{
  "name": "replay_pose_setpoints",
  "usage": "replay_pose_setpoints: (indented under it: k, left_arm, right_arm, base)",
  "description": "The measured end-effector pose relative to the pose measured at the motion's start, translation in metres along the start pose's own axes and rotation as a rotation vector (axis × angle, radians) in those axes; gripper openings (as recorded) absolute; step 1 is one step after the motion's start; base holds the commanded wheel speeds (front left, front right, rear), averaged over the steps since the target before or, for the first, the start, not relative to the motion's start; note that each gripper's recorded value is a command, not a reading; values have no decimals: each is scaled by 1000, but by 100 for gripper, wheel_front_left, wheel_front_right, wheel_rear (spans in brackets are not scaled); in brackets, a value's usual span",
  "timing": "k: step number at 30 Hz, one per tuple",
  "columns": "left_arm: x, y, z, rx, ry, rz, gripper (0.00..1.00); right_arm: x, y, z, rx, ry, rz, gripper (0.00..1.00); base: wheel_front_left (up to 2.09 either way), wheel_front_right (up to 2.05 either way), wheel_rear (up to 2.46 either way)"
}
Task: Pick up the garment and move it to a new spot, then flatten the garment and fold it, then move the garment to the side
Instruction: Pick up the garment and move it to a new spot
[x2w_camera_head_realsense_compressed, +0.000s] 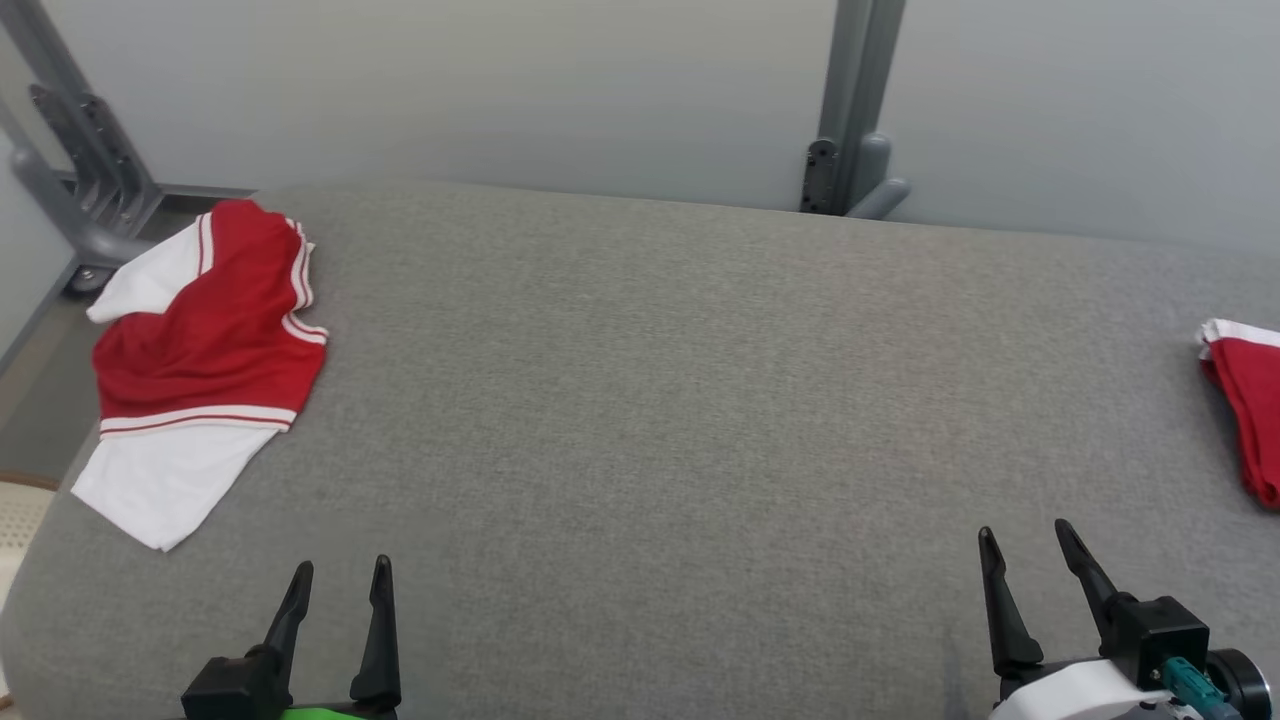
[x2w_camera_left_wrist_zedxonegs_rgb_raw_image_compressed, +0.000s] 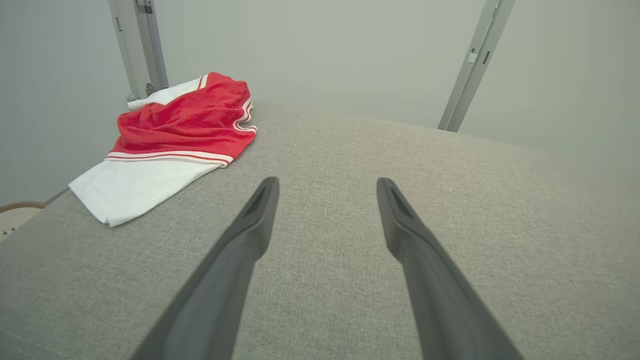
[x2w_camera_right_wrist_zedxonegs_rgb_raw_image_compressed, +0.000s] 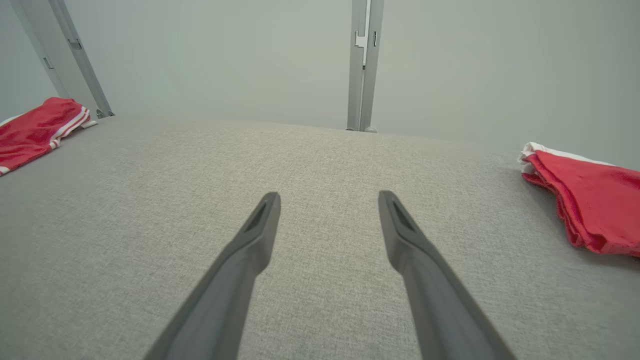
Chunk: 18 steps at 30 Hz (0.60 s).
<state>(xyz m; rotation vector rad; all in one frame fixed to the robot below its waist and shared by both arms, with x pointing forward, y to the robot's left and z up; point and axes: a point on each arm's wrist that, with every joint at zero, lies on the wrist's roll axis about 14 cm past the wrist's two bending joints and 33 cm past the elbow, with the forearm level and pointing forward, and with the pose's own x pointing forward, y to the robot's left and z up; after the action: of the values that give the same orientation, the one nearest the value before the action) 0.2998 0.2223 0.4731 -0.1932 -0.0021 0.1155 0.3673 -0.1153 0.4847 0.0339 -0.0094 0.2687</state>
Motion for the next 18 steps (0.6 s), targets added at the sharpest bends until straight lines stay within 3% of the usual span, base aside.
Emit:
replay_pose_setpoints:
  k: [9,18]
  left_arm:
    - [-46,62,6,-1,-29,218,100]
    - [-69,90,16,-18,-62,337,100]
  right_arm:
    - [34,70,7,13,-19,219,100]
    - [51,108,1,5,-6,336,100]
  base:
    - [0,0,0]
    - [0,0,0]
